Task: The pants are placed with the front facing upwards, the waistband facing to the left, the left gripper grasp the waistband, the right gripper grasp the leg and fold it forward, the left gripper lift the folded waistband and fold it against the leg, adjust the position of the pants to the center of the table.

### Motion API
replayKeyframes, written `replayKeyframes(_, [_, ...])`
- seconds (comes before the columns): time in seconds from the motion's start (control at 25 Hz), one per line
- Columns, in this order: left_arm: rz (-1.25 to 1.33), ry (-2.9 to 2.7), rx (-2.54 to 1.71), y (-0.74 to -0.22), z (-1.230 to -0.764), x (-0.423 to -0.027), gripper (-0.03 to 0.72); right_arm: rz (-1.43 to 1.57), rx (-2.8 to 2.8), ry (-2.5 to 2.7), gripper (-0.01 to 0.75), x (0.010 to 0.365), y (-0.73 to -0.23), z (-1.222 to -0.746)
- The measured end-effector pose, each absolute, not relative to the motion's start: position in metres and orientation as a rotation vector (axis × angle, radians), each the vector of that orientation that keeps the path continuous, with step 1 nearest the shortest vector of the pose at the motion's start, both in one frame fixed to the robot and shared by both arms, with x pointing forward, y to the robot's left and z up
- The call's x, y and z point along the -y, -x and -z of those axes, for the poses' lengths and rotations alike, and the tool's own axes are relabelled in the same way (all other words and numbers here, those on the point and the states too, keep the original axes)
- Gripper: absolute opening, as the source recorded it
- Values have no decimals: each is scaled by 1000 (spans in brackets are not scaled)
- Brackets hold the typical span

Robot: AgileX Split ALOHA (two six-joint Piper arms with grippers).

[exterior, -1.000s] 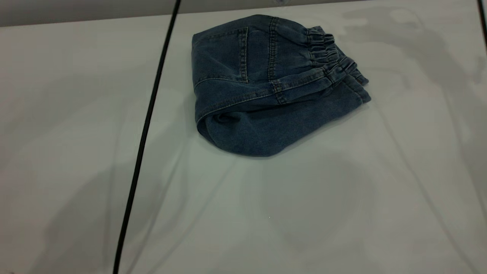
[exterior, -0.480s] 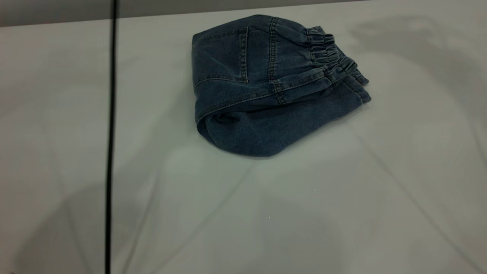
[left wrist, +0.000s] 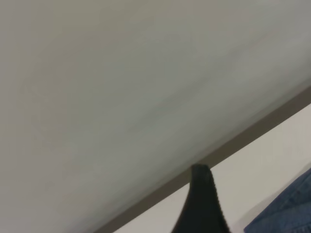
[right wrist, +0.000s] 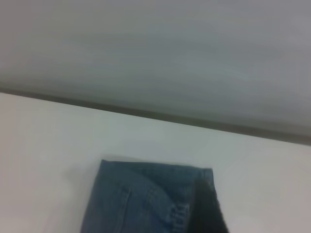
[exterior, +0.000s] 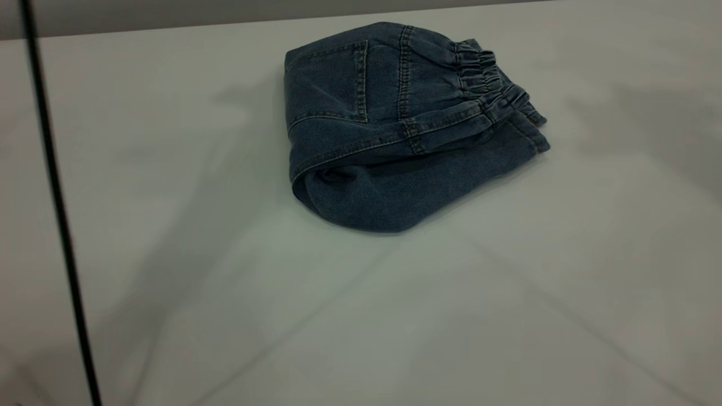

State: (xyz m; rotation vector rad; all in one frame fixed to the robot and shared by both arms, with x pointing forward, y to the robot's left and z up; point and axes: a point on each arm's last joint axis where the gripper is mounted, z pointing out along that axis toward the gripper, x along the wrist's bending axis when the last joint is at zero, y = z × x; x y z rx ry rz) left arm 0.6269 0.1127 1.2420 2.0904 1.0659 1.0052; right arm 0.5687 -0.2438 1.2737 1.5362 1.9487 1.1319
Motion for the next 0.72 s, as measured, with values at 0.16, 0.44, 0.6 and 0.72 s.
replayKeyframes(0.16, [-980,-2063,-1112,-601,-1258,-127,493,-1180,-1925,-1494,411,247,-513,-1293])
replayKeyframes(0.44, [-934,-2041,-1160,-543,-1280,-158,493,-1231,-1911,-1456,411,254,-419,-1294])
replayKeyframes(0.6, [-845,-2027,-1180,-501,-1282,-176,493,-1228,-1930,-1427,411,257,-371,-1274])
replayKeyframes(0.72, [-785,-2017,-1196,-468,-1278,-191,493,-1263,-1884,-1397,411,260,-345,-1257])
